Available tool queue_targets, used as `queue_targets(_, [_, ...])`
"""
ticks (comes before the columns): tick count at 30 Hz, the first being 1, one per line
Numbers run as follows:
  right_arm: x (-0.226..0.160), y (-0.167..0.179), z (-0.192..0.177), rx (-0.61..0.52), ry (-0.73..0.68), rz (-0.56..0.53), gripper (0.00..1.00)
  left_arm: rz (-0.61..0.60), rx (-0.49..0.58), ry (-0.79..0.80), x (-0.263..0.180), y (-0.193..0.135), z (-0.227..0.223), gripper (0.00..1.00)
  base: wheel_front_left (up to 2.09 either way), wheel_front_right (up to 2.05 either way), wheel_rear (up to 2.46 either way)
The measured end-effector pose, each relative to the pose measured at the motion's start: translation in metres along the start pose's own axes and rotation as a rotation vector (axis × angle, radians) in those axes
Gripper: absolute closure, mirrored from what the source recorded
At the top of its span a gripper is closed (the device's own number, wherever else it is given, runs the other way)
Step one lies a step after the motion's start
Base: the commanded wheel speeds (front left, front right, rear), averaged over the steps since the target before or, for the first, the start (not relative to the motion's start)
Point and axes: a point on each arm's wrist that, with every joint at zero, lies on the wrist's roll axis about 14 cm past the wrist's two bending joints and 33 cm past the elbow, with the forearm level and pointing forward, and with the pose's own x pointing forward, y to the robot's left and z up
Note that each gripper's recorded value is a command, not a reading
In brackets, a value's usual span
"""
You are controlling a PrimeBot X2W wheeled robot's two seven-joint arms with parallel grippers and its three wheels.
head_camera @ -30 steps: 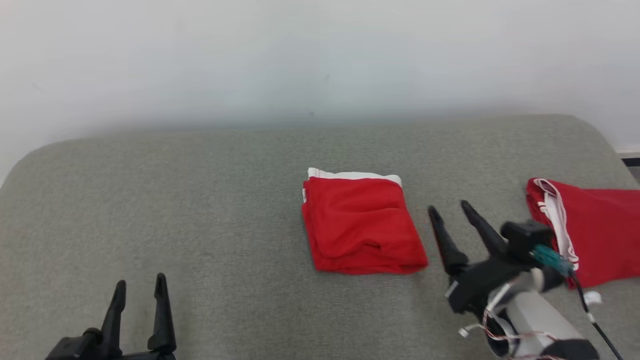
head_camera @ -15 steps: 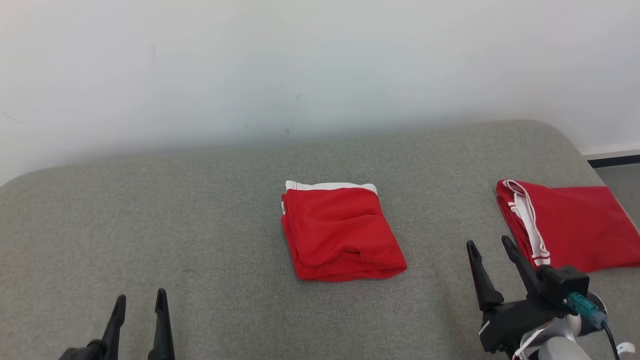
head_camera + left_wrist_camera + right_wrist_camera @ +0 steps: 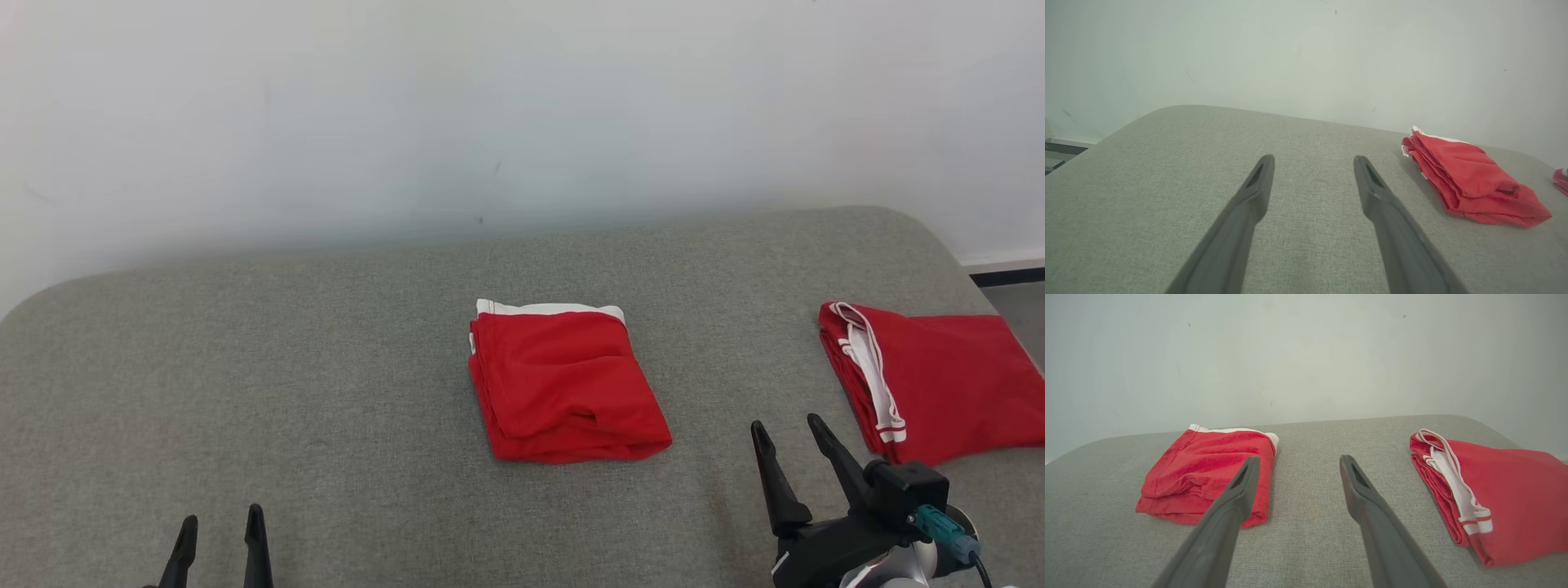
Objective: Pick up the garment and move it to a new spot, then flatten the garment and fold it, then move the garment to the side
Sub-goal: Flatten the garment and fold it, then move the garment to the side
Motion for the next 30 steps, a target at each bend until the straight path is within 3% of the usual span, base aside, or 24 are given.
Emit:
queue_targets(21, [0.003,0.007,-0.007,0.003,0.04,0.015,0.0,0.003,-0.008,0.016,-0.003,-0.001,-0.005,0.0,0.0,0.0,0.0])
queue_targets(30, [0.028,0.009,0.006,-0.004,0.054,0.028,0.0,0.013,-0.02,0.008,-0.008,0.0,-0.003,0.0,0.0,0.0,0.0])
